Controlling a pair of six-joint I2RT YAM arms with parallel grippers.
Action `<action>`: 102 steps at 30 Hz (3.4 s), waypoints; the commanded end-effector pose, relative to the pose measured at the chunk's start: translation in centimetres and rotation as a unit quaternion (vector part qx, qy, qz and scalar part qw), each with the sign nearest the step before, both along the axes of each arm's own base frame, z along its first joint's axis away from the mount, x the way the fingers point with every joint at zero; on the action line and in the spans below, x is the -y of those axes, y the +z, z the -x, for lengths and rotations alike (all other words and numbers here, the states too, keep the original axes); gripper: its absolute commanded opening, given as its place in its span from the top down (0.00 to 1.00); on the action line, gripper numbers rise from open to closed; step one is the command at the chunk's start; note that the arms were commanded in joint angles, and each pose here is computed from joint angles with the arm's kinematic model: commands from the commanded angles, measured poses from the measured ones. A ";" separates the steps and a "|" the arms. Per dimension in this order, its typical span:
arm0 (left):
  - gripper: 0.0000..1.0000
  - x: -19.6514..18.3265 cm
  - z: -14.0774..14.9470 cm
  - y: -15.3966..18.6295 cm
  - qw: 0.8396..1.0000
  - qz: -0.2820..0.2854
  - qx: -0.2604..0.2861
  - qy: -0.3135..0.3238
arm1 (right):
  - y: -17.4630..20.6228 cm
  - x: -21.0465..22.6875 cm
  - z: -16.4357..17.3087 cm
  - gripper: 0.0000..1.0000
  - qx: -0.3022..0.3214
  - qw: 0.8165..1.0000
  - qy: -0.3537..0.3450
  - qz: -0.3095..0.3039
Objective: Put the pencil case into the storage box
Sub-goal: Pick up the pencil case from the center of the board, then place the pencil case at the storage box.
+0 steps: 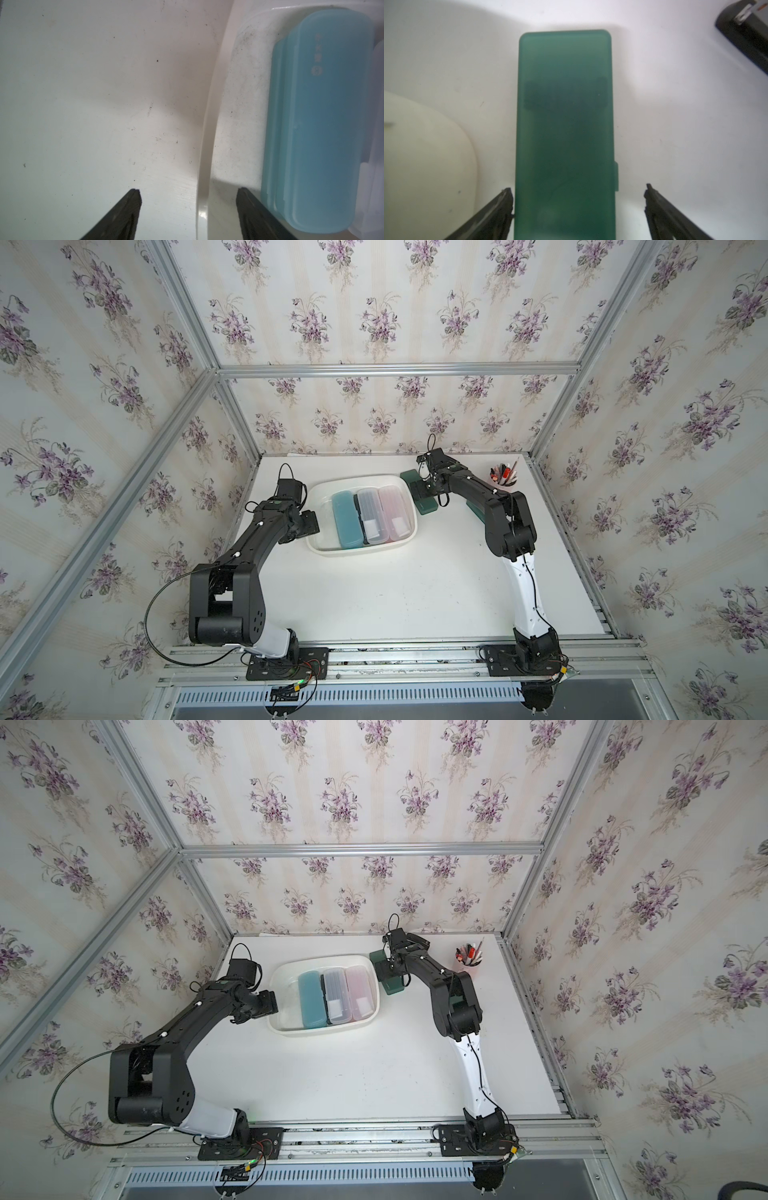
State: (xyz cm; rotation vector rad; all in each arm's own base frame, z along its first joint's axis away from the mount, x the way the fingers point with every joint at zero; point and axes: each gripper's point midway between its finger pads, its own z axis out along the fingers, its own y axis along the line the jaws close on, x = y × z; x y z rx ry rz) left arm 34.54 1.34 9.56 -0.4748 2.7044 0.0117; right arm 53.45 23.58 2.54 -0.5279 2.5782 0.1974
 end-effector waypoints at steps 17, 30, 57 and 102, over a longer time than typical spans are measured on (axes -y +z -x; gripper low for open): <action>0.23 -0.3 0.0 0.0 1.000 -0.008 0.001 -0.002 | -0.8 2.8 3.7 0.45 -0.045 0.999 -0.022 -0.019; 0.22 0.3 -0.2 0.0 1.000 0.008 0.005 -0.006 | 8.2 1.3 7.5 0.45 -0.017 0.994 -0.086 -0.068; 0.22 -0.7 0.8 1.3 1.000 -0.018 0.014 0.010 | 8.3 -22.4 13.4 0.45 -0.039 0.991 -0.029 -0.127; 0.22 0.0 0.3 0.9 1.000 0.001 0.016 0.000 | 9.0 11.9 14.1 0.00 -0.025 0.985 -0.157 0.060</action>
